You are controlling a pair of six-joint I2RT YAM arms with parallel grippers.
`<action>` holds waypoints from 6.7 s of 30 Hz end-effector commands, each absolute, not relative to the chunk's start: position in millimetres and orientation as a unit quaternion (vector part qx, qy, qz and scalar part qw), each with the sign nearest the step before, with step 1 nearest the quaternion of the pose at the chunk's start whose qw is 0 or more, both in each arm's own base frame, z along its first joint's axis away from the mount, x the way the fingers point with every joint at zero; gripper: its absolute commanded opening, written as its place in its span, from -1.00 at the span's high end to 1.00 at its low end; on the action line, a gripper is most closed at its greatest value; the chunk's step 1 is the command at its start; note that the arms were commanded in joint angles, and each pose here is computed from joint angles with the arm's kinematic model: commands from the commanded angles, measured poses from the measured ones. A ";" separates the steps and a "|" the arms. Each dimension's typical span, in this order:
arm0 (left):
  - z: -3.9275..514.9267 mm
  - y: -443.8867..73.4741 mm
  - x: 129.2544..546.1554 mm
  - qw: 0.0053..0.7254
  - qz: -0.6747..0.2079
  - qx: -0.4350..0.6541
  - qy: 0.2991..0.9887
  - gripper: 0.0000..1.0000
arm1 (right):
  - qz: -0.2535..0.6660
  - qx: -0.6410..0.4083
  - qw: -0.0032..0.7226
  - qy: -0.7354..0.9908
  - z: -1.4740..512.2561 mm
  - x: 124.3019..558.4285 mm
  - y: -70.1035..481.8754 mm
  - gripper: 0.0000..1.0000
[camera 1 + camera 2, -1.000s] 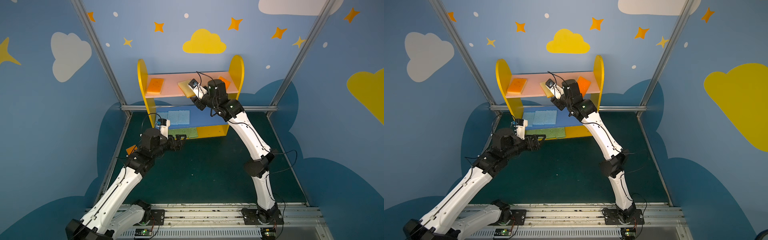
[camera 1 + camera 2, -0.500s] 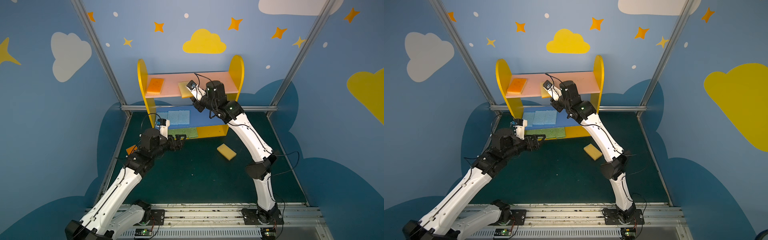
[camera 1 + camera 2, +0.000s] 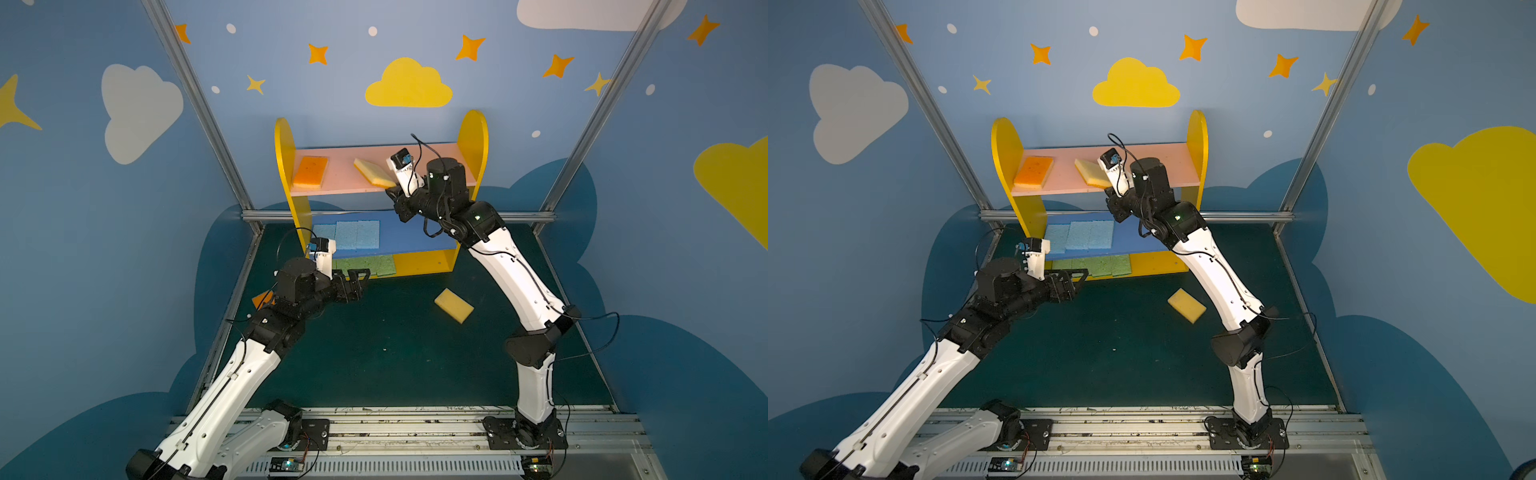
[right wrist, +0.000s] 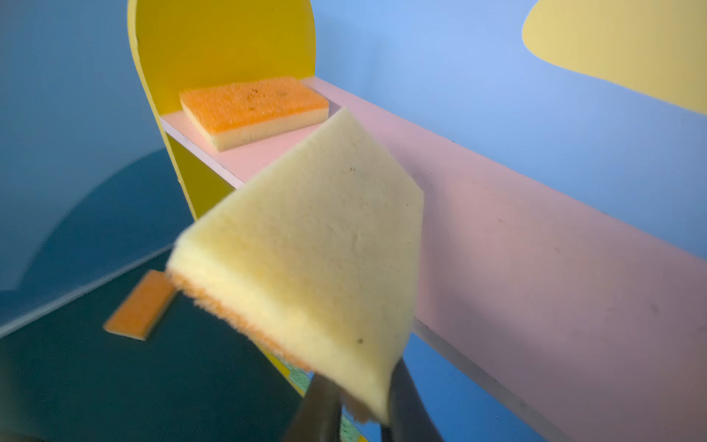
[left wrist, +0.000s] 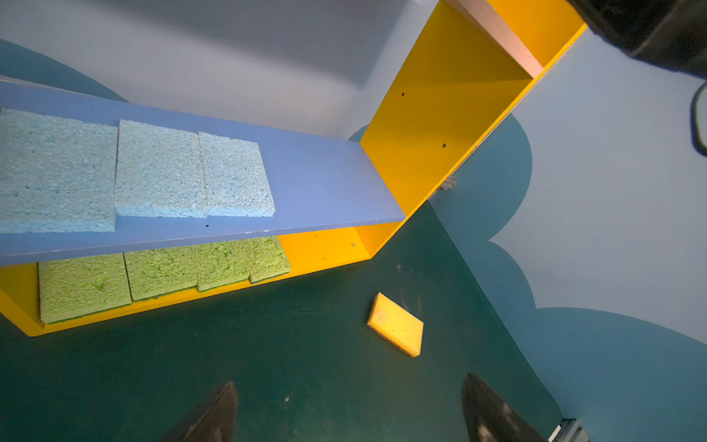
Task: Place and organize the cleaning sponges onto the shelf
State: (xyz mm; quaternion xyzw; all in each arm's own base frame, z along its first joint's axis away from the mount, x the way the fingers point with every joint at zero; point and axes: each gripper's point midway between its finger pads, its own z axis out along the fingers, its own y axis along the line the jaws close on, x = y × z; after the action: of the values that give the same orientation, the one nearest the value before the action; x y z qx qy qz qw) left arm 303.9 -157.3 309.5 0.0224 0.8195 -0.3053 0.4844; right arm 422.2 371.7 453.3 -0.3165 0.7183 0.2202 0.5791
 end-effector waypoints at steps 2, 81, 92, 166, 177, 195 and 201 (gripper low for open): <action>329.7 -151.3 301.3 0.499 -0.316 0.018 0.806 -0.81 | 0.378 -0.187 0.565 0.709 488.6 420.7 359.6 0.77; 470.9 -242.3 444.5 0.546 -0.255 0.163 0.781 -0.79 | 0.362 -0.138 0.562 0.731 490.0 393.8 215.5 -0.36; 460.5 -288.0 484.7 0.570 -0.205 0.175 0.776 -0.78 | 0.346 -0.079 0.563 0.746 445.6 367.2 168.8 -0.35; 470.2 -256.1 522.6 0.598 -0.218 0.084 0.767 -0.77 | 0.369 -0.071 0.536 0.756 417.7 363.0 173.9 -0.42; 455.6 -252.1 550.9 0.598 -0.238 0.049 0.764 -0.54 | 0.359 -0.072 0.535 0.762 411.9 365.5 172.9 -0.41; 377.1 -277.3 539.3 0.525 -0.129 0.136 0.830 0.02 | 0.353 -0.066 0.535 0.765 405.6 368.7 169.9 -0.40; 359.9 -274.8 534.5 0.500 -0.111 0.143 0.847 0.26 | 0.354 -0.065 0.536 0.764 404.7 365.1 169.2 -0.39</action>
State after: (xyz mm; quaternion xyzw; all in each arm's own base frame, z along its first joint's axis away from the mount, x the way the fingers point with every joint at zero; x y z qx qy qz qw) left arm 531.0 -276.8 432.1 0.1279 0.7871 -0.1497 0.5846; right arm 367.0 171.7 404.0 -0.0653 0.7667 0.3575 0.5293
